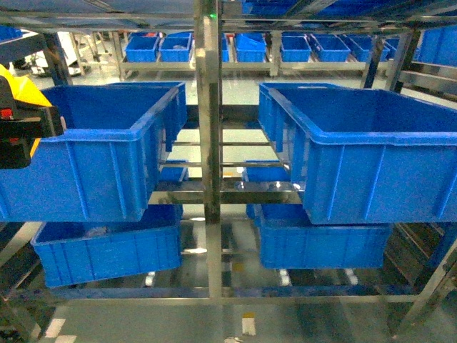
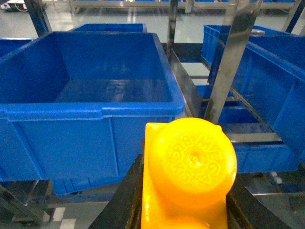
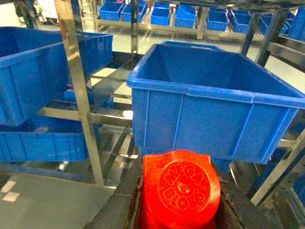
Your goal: Sort and place red and yellow blocks in left bins
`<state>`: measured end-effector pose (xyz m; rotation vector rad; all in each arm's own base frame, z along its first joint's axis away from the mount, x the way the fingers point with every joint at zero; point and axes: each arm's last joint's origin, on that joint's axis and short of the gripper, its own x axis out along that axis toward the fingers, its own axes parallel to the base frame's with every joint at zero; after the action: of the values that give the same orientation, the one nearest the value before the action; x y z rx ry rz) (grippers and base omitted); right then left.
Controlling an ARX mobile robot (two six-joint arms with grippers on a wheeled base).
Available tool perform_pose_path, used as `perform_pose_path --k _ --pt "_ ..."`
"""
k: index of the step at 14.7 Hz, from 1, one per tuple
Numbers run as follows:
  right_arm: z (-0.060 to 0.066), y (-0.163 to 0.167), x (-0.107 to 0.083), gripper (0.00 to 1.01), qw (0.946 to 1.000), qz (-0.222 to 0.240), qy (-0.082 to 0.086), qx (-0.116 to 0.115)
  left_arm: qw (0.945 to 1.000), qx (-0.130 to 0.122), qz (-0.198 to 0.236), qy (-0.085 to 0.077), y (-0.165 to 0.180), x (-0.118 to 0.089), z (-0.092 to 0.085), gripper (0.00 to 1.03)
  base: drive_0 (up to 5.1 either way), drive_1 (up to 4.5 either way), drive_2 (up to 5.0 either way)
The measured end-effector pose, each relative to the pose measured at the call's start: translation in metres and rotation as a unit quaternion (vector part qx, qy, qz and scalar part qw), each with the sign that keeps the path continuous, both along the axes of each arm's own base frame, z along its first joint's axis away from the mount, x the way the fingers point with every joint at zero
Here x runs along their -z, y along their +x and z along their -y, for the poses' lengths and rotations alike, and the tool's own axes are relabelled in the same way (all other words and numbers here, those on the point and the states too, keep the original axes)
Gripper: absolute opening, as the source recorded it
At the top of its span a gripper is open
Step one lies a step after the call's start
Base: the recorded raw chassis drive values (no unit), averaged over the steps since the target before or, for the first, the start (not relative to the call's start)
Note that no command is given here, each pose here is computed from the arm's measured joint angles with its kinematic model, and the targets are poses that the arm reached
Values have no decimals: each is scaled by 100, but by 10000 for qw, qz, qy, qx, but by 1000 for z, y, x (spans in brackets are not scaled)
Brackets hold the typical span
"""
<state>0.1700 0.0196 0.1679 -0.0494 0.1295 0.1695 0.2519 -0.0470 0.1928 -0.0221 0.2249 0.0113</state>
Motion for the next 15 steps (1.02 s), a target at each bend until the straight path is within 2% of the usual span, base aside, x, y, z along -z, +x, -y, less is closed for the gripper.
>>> perform_pose_path --k 12,15 --pt "0 0 0 28 10000 -8 -1 2 10000 -2 2 0 0 0 0 27 1 423 -422" --pt "0 0 1 28 10000 -15 -3 11 10000 2 -58 10 0 2 0 27 0 0 0"
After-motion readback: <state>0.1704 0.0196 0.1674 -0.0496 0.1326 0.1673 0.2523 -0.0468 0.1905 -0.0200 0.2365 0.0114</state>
